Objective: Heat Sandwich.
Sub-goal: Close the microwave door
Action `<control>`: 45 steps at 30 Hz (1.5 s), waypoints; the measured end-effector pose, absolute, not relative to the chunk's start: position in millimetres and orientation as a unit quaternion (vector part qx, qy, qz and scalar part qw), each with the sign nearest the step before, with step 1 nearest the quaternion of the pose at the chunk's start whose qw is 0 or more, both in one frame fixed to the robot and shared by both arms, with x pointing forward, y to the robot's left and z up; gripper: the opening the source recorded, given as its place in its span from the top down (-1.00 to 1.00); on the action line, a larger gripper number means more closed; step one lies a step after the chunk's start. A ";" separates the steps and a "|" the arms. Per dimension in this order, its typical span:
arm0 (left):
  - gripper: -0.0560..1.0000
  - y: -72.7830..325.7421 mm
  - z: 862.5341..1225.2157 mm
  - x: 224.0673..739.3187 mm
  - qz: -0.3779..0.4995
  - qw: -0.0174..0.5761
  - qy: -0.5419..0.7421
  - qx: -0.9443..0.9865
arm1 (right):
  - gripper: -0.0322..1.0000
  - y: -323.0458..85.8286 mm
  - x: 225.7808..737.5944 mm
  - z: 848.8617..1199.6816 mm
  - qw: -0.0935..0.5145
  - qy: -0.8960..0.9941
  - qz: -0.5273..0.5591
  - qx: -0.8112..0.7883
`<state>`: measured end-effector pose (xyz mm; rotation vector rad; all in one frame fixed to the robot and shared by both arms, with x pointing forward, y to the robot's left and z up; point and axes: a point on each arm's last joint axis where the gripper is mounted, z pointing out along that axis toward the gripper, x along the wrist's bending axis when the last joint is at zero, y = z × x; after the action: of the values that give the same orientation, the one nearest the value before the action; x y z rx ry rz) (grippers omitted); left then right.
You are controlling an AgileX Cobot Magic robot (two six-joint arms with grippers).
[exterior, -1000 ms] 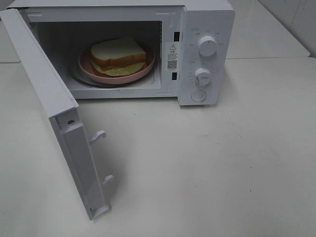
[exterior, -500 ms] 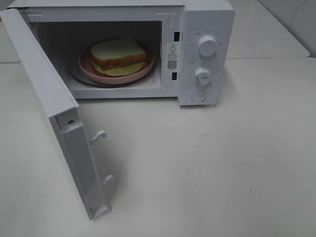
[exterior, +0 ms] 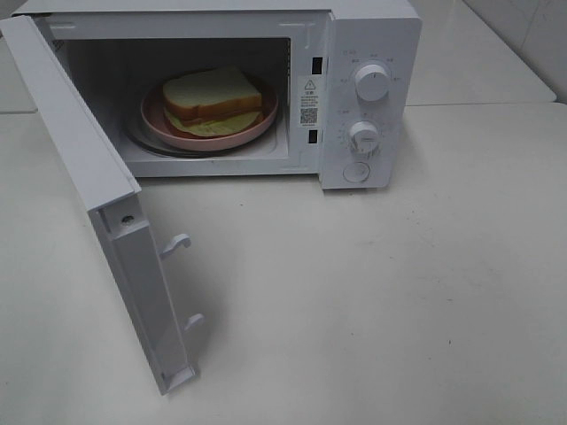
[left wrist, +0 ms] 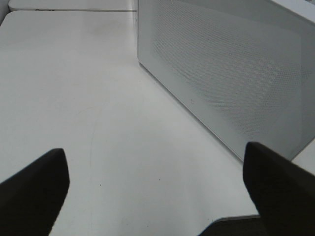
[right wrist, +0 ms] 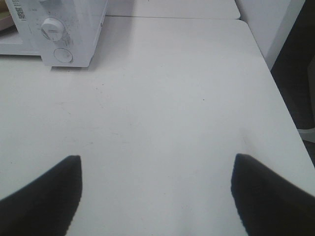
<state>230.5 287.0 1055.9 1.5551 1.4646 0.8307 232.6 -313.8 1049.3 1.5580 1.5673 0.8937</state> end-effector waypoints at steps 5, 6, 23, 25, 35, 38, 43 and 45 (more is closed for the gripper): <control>-0.77 287.0 1055.9 230.5 0.330 0.412 0.582 0.618 | -0.53 -313.8 232.6 1049.3 0.370 0.611 0.348 0.607; -0.77 287.0 1055.9 230.5 0.330 0.412 0.582 0.618 | -0.53 -313.8 232.6 1049.3 0.370 0.611 0.348 0.607; -0.77 287.0 1055.9 230.5 0.330 0.412 0.582 0.618 | -0.53 -313.8 232.6 1049.3 0.370 0.611 0.348 0.607; -0.77 287.0 1055.9 230.5 0.330 0.412 0.582 0.618 | -0.53 -313.8 232.6 1049.3 0.370 0.611 0.348 0.607; -0.77 287.0 1055.9 230.5 0.329 0.413 0.584 0.616 | -0.53 -313.8 232.6 1049.3 0.370 0.611 0.348 0.607; -0.77 287.0 1058.2 230.4 0.330 0.414 0.584 0.615 | -0.53 -313.8 232.6 1049.3 0.370 0.611 0.348 0.607; -0.63 288.1 1067.9 246.0 0.326 0.410 0.590 0.614 | -0.53 -313.8 232.6 1049.3 0.370 0.611 0.348 0.607; -0.48 288.7 1069.8 254.6 0.322 0.406 0.595 0.614 | -0.53 -313.8 232.6 1049.3 0.370 0.611 0.348 0.607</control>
<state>254.6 288.7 1069.8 1.5488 1.5005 0.8133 232.6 -313.8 1049.3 1.5580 1.5673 0.8937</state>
